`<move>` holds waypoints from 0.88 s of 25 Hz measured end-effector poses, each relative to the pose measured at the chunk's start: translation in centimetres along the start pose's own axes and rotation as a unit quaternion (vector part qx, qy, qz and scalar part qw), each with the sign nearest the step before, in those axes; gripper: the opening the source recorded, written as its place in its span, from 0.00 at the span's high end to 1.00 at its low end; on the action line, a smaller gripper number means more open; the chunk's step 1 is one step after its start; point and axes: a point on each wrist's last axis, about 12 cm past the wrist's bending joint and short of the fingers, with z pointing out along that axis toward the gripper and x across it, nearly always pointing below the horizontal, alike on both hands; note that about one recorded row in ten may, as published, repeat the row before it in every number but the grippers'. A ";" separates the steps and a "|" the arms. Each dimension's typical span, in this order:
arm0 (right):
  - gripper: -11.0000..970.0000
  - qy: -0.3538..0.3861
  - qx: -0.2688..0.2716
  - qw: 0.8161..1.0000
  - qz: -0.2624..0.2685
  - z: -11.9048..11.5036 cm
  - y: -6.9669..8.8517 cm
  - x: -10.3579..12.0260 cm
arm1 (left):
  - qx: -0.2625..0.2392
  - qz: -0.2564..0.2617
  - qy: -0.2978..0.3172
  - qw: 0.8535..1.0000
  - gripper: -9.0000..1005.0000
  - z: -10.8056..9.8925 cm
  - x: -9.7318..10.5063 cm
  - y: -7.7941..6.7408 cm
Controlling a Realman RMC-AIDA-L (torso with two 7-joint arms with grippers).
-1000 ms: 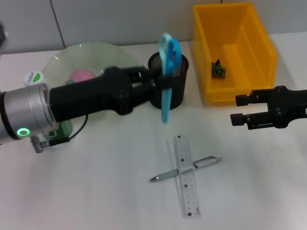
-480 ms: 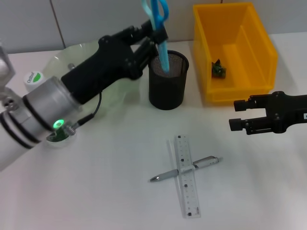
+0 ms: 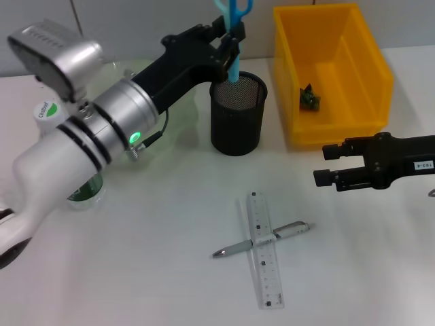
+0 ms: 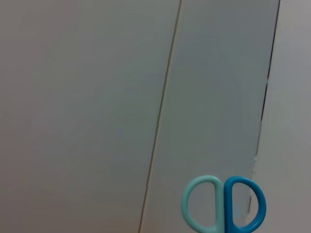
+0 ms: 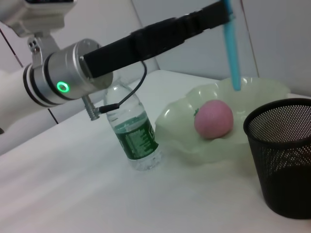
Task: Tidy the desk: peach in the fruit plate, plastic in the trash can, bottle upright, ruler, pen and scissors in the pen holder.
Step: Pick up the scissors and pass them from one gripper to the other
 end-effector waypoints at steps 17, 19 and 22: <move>0.26 -0.015 0.001 1.000 -0.005 0.7 -0.1 -0.9 | -0.027 0.001 -0.005 1.000 0.71 0.3 0.0 0.3; 0.26 -0.029 0.000 1.000 -0.011 0.5 0.1 -0.7 | -0.022 -0.002 -0.009 1.000 0.71 0.1 0.0 0.1; 0.26 -0.062 -0.002 0.998 -0.020 -0.1 0.5 -0.4 | 0.006 -0.012 -0.028 1.000 0.71 -2.0 1.1 -1.2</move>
